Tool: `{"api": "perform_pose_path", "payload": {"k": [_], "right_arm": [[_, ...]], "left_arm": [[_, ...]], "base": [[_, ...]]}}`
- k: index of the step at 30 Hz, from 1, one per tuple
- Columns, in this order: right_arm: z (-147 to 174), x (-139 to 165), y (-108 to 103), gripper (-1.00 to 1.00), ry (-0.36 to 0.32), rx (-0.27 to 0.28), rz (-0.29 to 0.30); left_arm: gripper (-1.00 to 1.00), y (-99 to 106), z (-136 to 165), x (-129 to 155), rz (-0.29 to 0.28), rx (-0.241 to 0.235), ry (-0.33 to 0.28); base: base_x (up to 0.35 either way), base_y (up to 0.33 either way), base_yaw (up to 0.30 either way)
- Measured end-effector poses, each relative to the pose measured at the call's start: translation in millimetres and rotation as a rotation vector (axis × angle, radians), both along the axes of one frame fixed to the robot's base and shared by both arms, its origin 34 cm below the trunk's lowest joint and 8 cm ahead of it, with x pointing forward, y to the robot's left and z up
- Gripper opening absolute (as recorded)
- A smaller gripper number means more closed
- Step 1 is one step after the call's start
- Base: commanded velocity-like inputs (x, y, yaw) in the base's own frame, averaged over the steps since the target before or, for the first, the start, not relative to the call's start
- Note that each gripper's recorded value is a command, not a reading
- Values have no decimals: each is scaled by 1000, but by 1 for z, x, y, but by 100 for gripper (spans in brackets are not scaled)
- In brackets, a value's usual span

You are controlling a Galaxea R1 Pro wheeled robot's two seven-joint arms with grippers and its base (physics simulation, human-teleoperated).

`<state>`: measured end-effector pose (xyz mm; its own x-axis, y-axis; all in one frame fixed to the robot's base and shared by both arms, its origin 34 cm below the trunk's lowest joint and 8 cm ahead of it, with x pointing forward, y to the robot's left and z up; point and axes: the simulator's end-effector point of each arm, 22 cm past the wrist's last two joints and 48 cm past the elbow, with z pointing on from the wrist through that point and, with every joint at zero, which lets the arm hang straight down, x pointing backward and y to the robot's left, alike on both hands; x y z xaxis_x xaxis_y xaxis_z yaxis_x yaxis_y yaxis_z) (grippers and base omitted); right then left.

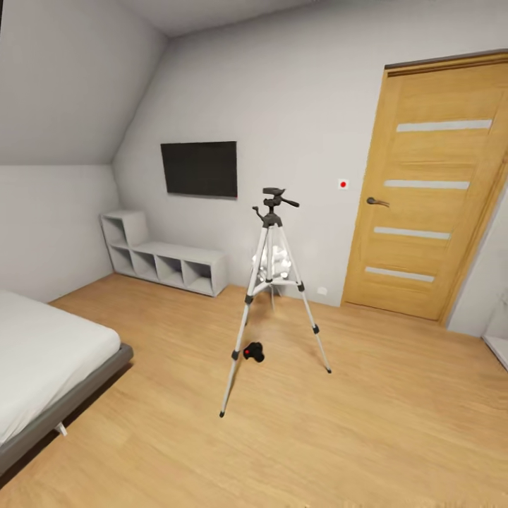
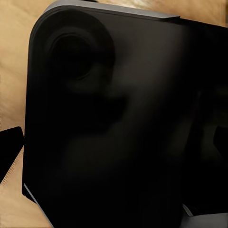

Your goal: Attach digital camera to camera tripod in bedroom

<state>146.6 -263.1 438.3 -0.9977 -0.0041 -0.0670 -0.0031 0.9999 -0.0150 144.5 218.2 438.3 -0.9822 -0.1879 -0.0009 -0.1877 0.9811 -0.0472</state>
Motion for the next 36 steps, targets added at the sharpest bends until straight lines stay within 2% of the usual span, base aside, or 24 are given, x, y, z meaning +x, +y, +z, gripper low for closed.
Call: {"api": "perform_pose_path", "payload": {"k": [29,36], "right_arm": [[0,0,1,100,-1,1,4],[0,0,1,100,-2,2,4]], "left_arm": [[100,0,0,0,1,0,-1],[100,-1,0,0,-2,0,-1]], "base": [[1,0,-288],[89,-49,-288]]}}
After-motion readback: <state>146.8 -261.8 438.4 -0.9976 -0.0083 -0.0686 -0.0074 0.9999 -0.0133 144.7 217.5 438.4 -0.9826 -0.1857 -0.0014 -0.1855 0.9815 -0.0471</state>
